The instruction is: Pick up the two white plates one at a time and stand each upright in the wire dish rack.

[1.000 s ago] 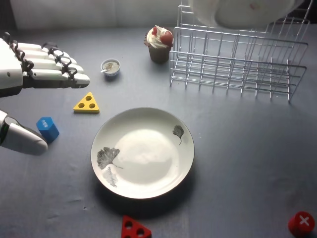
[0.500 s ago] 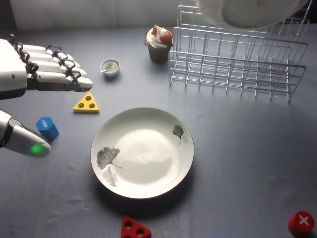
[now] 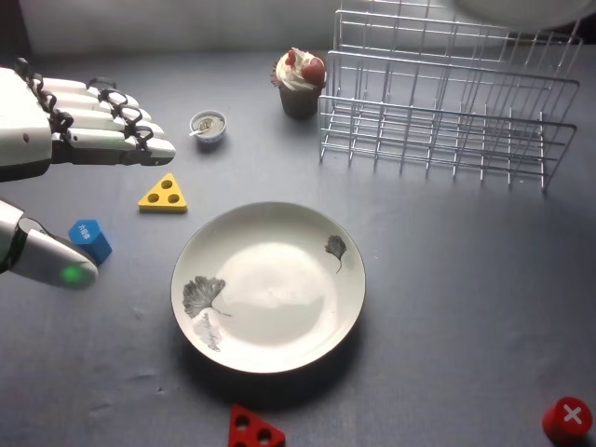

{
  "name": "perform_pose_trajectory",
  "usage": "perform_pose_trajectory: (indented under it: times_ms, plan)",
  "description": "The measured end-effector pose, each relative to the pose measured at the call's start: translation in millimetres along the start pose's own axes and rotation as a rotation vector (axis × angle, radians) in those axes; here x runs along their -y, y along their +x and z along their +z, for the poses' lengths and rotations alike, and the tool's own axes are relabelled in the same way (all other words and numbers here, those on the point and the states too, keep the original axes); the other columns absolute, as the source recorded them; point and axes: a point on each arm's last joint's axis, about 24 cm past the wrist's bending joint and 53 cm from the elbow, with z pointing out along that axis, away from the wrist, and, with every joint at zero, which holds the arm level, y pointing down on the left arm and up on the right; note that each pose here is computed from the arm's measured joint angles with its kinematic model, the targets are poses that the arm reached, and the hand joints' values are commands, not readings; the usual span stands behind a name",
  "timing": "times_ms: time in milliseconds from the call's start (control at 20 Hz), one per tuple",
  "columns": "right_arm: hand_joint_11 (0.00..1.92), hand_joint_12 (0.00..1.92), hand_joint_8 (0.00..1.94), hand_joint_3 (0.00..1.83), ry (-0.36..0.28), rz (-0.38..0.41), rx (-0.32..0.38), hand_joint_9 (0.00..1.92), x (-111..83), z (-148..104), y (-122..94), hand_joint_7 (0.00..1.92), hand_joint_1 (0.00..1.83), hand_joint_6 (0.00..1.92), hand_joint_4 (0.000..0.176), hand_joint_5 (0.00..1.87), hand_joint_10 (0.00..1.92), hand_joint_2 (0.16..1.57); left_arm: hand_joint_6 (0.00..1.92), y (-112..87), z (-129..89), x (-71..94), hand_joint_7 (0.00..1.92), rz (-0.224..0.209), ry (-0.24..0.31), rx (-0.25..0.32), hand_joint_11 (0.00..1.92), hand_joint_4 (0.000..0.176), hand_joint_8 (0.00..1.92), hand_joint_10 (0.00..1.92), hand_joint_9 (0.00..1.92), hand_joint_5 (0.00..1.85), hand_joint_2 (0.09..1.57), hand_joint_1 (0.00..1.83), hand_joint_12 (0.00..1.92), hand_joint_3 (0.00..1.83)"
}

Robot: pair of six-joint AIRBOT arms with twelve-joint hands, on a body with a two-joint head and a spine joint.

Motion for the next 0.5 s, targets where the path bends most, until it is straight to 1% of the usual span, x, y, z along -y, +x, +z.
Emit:
perform_pose_trajectory:
  times_ms: [50,100,150,200,250,300,400,450,500]
  plan:
    - [0.97,1.37,0.56,0.00,0.007,0.011,0.003,1.17,2.1,-1.1,-1.8,1.11,1.50,0.97,0.000,0.93,0.63,1.05,0.01,0.4,0.0,-0.7,0.17,0.002,-0.003,-0.002,0.16,0.000,0.01,0.01,0.15,0.14,0.93,0.00,0.01,0.00]
    - [0.98,1.35,0.62,0.00,0.024,0.021,0.002,1.16,6.2,-1.0,-2.0,1.06,1.50,0.99,0.000,0.93,0.65,1.05,0.01,0.5,0.0,-1.1,0.17,0.002,-0.005,-0.002,0.16,0.000,0.01,0.02,0.16,0.14,0.93,0.00,0.01,0.00]
    - [0.97,1.36,0.62,0.00,0.041,0.034,0.001,1.15,10.4,-1.2,-1.6,1.05,1.50,1.00,0.000,0.93,0.66,1.06,0.01,0.4,0.2,-0.9,0.17,0.002,-0.004,-0.002,0.16,0.000,0.01,0.01,0.16,0.14,0.94,0.00,0.01,0.00]
    - [0.96,1.37,0.56,0.00,0.051,0.034,0.001,1.16,12.7,-0.8,-1.9,1.09,1.50,0.96,0.000,0.95,0.67,1.05,0.01,0.6,1.9,0.3,0.19,0.005,0.000,-0.002,0.18,0.000,0.02,0.02,0.18,0.15,0.94,0.00,0.02,0.00]
    - [0.95,1.40,0.57,0.00,0.052,0.035,0.005,1.13,13.3,-0.7,-3.8,1.09,1.50,0.93,0.000,0.97,0.72,1.05,0.00,0.3,3.0,1.3,0.17,0.006,0.004,-0.002,0.17,0.000,0.01,0.01,0.16,0.14,0.94,0.00,0.02,0.00]
    - [0.96,1.38,0.49,0.00,0.052,0.037,0.008,1.13,13.4,-0.4,-5.3,1.13,1.50,0.91,0.000,0.99,0.70,1.05,0.00,-0.1,3.9,2.3,0.15,0.005,0.007,0.000,0.17,0.000,0.00,0.00,0.15,0.11,0.93,0.00,0.01,0.00]
    - [0.97,1.35,0.32,0.00,0.053,0.036,0.011,1.14,14.0,-0.1,-7.0,1.21,1.50,0.91,0.000,1.02,0.68,1.04,0.01,-0.4,4.1,2.3,0.15,0.007,0.007,0.001,0.15,0.000,0.00,0.00,0.15,0.12,0.94,0.00,0.01,0.00]
    - [0.97,1.34,0.26,0.00,0.054,0.040,0.011,1.17,14.3,0.1,-7.4,1.24,1.50,0.91,0.000,1.01,0.62,1.03,0.01,-0.5,4.2,2.4,0.16,0.008,0.007,0.001,0.15,0.000,0.01,0.01,0.16,0.13,0.95,0.00,0.01,0.01]
    - [0.99,1.32,0.24,0.00,0.054,0.043,0.012,1.21,14.4,0.1,-7.9,1.26,1.50,0.87,0.000,1.02,0.56,1.03,0.01,-0.3,4.2,2.3,0.16,0.008,0.007,0.000,0.15,0.000,0.01,0.01,0.16,0.13,0.94,0.00,0.01,0.00]
